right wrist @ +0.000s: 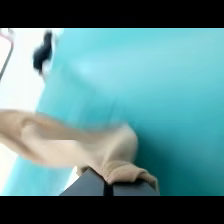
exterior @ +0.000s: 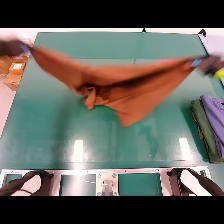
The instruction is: Fold the shirts.
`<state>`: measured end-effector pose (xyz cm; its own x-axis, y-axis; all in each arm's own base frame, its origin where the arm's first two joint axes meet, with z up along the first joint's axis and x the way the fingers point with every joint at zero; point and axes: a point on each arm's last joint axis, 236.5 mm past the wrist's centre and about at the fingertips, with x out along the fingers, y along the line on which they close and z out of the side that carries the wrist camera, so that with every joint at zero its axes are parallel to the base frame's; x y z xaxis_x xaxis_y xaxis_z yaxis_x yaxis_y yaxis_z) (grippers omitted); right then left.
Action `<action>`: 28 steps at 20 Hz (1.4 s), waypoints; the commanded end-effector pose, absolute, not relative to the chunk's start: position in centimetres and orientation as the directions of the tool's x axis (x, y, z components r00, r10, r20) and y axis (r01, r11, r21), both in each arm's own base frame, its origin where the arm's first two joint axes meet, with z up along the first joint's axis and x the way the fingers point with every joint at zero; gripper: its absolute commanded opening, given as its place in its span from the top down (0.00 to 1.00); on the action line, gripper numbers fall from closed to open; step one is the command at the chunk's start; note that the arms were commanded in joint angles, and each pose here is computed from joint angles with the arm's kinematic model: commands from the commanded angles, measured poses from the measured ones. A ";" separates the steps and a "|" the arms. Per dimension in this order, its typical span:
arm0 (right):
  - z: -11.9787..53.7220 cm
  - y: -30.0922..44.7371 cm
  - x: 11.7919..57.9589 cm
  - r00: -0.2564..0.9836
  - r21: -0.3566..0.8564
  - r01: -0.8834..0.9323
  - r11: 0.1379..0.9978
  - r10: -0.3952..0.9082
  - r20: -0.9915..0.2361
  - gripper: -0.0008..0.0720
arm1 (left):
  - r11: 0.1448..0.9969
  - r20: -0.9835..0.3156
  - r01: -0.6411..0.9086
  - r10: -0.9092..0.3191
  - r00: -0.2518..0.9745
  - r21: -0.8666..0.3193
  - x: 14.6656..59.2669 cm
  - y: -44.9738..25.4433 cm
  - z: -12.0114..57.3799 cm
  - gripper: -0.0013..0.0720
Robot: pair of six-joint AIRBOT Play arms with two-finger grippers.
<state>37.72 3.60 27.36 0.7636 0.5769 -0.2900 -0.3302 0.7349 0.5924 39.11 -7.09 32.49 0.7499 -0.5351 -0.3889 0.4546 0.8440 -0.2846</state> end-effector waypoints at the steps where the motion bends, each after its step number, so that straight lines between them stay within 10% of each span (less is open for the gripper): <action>1: 43.3 2.9 32.4 0.894 0.338 -0.393 0.855 0.442 -0.078 0.97 | 0.862 0.070 0.508 -0.507 0.859 0.010 28.2 -9.9 52.2 0.95; 6: 53.9 5.7 24.5 0.937 0.069 -0.337 0.939 0.328 0.118 0.97 | 0.862 0.301 0.458 -0.505 0.809 0.217 16.8 -12.5 60.4 0.95; 13: 52.5 4.3 25.5 0.954 0.101 -0.296 0.950 0.289 0.083 0.97 | 0.944 0.211 0.300 -0.324 0.922 0.136 21.0 -7.9 57.6 0.95; 22: 19.1 -0.3 44.5 0.798 0.649 -0.101 0.754 0.451 -0.400 0.97 | 0.789 -0.391 0.428 -0.598 0.700 -0.440 43.9 -7.0 25.6 0.95; 28: -2.2 -0.1 51.4 0.594 0.782 0.184 0.596 0.567 -0.571 0.97 | 0.685 -0.525 0.128 -0.652 0.547 -0.717 53.2 -4.9 3.0 0.95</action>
